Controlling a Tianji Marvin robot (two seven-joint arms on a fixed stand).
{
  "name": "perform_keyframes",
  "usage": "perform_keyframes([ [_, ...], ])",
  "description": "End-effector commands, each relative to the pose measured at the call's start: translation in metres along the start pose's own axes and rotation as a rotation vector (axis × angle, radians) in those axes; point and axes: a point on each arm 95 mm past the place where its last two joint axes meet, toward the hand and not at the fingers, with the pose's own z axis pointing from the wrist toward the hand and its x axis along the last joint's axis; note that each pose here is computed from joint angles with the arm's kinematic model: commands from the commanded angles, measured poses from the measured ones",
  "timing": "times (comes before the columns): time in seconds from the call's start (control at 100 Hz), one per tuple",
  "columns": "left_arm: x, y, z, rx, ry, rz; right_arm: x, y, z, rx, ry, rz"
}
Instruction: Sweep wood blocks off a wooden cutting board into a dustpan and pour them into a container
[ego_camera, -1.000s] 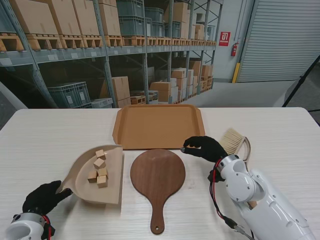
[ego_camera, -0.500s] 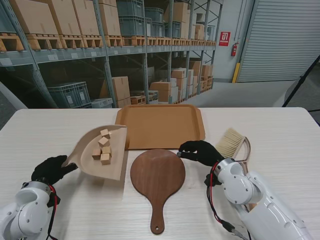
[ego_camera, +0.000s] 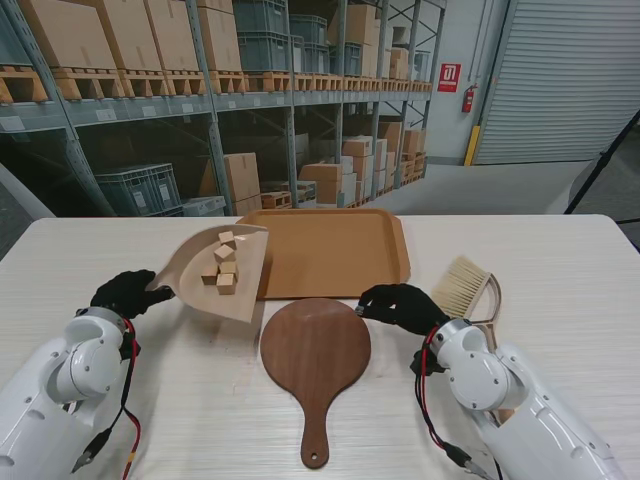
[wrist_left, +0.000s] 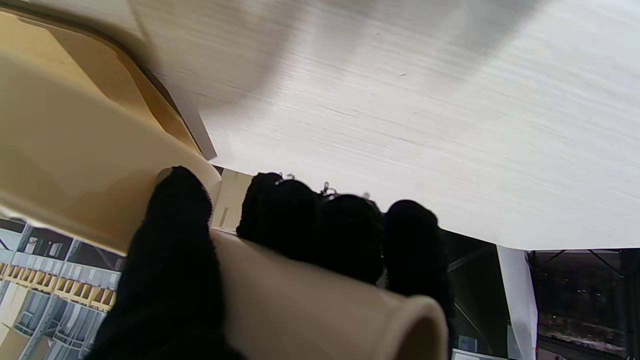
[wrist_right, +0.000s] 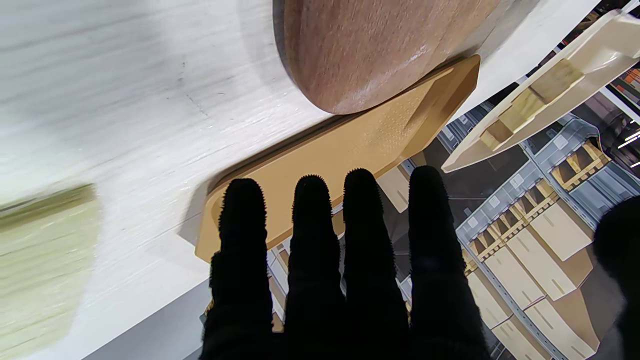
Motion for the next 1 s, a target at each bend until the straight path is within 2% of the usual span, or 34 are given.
perform_keyframes([
  [0.0,0.007,-0.014,0.009,0.011,0.022,0.016,0.000,-0.006,-0.002,0.022,-0.002,0.006],
  [0.27,0.017,-0.020,0.049,-0.034,0.053,0.054,0.002,-0.008,-0.002,0.018,-0.005,0.015],
  [0.53,0.021,-0.018,0.077,-0.085,0.060,0.095,0.002,-0.008,-0.003,0.016,-0.008,0.015],
  [0.74,0.025,-0.017,0.090,-0.109,0.040,0.114,0.002,-0.009,-0.002,0.019,-0.007,0.021],
  [0.99,0.029,-0.021,0.096,-0.109,0.031,0.158,0.003,-0.011,-0.001,0.023,-0.005,0.028],
])
